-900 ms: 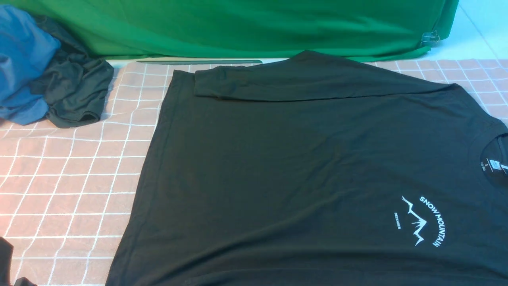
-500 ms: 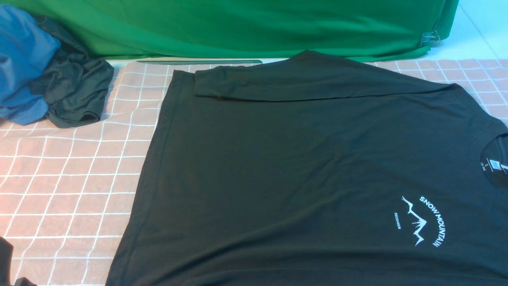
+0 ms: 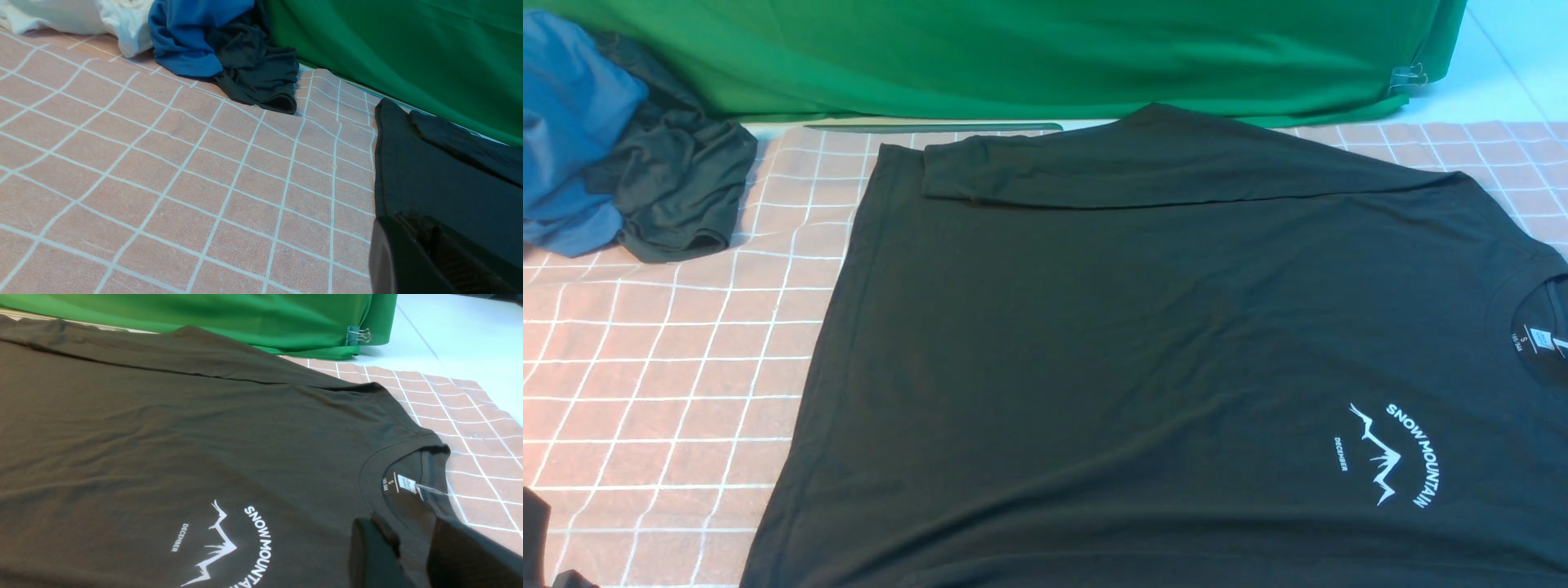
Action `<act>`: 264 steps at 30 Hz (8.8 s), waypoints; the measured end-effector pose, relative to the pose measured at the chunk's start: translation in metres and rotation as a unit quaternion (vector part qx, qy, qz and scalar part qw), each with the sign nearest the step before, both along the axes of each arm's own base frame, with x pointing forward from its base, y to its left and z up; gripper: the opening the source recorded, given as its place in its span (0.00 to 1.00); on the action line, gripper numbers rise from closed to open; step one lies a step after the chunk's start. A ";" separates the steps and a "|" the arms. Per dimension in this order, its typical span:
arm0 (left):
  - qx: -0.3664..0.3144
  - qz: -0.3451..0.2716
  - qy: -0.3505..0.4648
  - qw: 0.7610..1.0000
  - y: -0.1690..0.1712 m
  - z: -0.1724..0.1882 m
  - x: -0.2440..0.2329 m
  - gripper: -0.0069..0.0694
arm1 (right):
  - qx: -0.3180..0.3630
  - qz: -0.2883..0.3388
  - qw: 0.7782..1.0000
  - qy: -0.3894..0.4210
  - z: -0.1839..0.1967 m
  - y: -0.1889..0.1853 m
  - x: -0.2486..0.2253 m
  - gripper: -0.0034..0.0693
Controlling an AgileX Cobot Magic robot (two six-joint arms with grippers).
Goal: Fold a long-sleeved shirt over a pink coffee tablecloth.
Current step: 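Grasp the left edge of the dark T-shirt lying flat on the table, then fold the left side of the black T-shirt inward over its body, then grab the top left corner of the dark shirt with the left gripper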
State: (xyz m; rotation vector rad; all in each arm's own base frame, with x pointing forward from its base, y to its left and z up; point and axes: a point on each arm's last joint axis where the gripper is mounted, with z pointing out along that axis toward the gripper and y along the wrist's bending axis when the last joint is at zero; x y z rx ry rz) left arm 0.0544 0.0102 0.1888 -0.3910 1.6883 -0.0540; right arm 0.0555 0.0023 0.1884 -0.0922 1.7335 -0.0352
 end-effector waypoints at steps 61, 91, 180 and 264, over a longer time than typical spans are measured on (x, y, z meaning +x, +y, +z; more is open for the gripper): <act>0.015 -0.324 0.550 0.770 -0.106 0.052 0.113 0.11 | 0.082 0.117 0.974 0.179 0.130 0.039 0.086 0.10; 0.175 -0.338 0.590 0.712 -0.143 -0.022 0.143 0.70 | 0.059 0.185 0.960 0.202 0.120 0.067 0.101 0.10; 0.258 -0.280 0.314 0.870 -0.130 0.092 0.339 0.22 | 0.069 0.184 0.960 0.198 0.121 0.067 0.101 0.13; -0.062 -0.210 0.393 0.893 -0.104 0.125 0.117 0.11 | -0.011 0.097 0.817 0.568 0.082 0.082 0.238 0.64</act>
